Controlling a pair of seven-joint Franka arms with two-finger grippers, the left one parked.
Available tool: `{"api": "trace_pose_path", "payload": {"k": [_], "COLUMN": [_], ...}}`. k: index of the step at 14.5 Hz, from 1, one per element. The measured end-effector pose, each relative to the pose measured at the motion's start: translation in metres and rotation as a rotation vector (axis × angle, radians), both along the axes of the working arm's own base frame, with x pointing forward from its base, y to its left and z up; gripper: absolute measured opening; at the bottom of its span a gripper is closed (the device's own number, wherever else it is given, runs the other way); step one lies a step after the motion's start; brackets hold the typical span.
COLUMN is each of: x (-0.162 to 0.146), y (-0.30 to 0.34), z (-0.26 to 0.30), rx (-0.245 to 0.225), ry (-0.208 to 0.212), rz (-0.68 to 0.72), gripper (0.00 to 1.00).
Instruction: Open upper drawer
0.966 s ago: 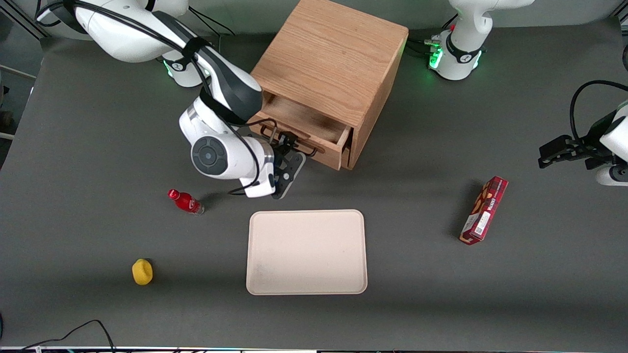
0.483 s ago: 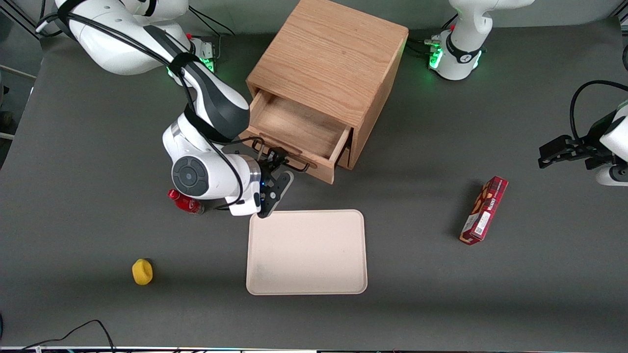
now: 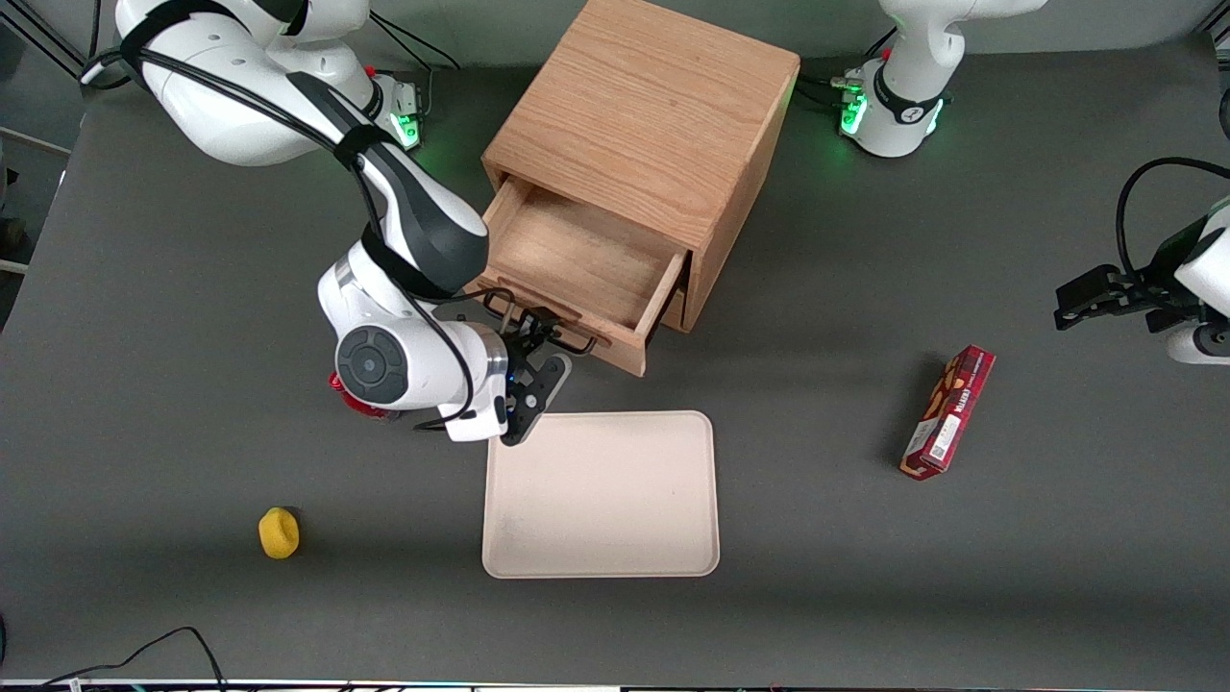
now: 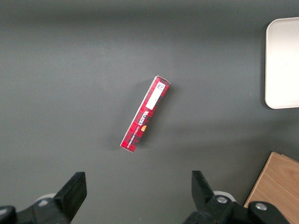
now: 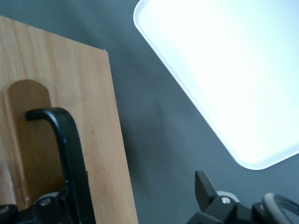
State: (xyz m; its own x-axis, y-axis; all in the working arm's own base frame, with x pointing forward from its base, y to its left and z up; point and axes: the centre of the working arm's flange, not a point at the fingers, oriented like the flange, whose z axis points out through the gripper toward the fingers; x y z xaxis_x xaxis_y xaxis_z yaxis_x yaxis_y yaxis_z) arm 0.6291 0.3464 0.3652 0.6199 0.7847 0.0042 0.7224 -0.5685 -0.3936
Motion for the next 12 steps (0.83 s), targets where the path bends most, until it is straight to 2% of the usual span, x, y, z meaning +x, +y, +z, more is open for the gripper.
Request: {"api": "trace_pose_path", "payload": {"k": [9, 12], "x": [0.037, 0.049], "y": [-0.039, -0.051], "z": [0.010, 0.023], "rx": [0.019, 0.031], "ry": [-0.074, -0.118], "rz": [0.033, 0.044], "gripper": [1.00, 1.00]}}
